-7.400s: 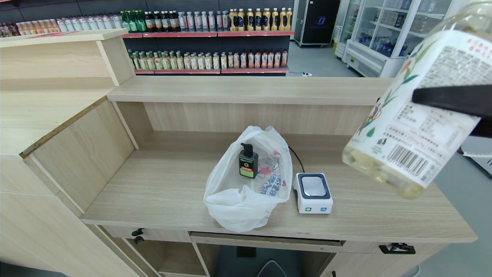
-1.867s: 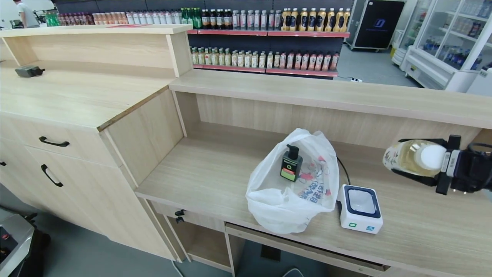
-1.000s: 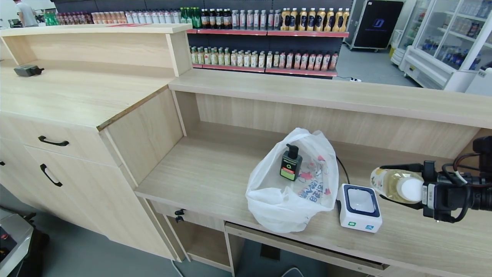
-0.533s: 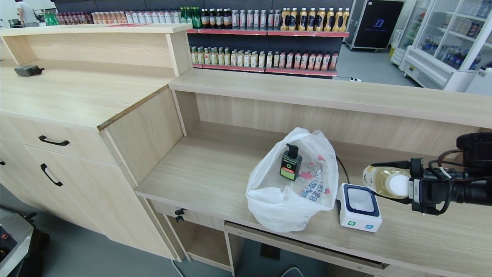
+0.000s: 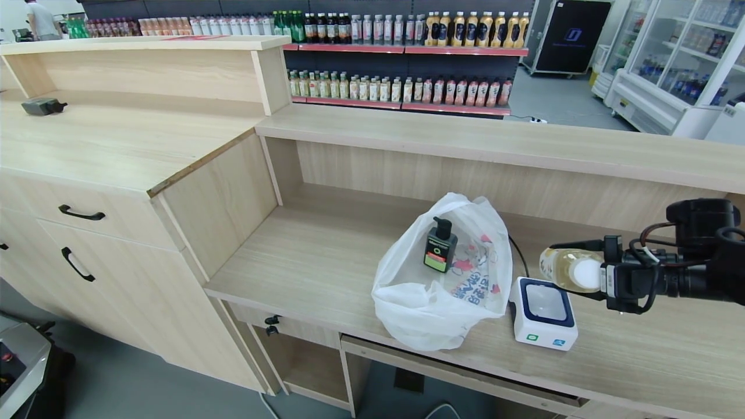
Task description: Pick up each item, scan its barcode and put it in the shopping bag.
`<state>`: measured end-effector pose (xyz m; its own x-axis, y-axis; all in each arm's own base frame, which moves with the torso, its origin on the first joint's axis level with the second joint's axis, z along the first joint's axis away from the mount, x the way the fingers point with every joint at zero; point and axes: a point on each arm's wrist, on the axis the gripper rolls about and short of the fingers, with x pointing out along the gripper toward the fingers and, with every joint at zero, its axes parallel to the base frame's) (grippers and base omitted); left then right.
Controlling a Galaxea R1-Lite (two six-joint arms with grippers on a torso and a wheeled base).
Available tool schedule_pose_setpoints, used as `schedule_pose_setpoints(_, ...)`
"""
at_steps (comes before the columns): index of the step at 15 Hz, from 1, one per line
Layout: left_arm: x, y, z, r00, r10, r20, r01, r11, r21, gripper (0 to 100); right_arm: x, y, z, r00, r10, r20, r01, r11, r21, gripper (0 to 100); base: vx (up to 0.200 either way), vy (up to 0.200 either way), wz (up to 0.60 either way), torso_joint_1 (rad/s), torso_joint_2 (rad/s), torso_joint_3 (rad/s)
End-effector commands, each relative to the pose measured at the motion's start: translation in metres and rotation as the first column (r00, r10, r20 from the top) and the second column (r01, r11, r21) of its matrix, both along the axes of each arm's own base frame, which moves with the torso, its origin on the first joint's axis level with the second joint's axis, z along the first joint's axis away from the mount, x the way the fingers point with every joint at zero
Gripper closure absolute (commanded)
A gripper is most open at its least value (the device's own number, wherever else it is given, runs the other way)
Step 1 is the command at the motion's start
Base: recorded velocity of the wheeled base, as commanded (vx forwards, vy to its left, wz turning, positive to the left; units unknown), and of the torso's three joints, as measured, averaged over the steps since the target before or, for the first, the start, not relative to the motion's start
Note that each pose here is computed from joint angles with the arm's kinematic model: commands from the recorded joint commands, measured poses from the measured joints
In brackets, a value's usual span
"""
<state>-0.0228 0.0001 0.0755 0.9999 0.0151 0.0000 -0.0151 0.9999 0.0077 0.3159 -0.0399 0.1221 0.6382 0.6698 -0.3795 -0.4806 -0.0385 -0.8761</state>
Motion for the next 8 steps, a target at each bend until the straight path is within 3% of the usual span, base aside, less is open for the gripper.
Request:
schedule_pose_setpoints(1,0.0000,0.0000,0.0000,1.000,0.000,0.000,0.000,1.000,0.000,100,0.0032,-0.0008,-0.0064,1.000,0.002,-0.016,-0.002,1.000,0.002,100,0.000,0.000,0.00,0.000,0.00,0.000)
schedule_pose_setpoints(8,0.0000,0.0000,0.0000,1.000,0.000,0.000,0.000,1.000,0.000,100,0.0131,0.0015,-0.0128,1.000,0.018,-0.015,-0.019,1.000,-0.010,100,0.000,0.000,0.00,0.000,0.00,0.000)
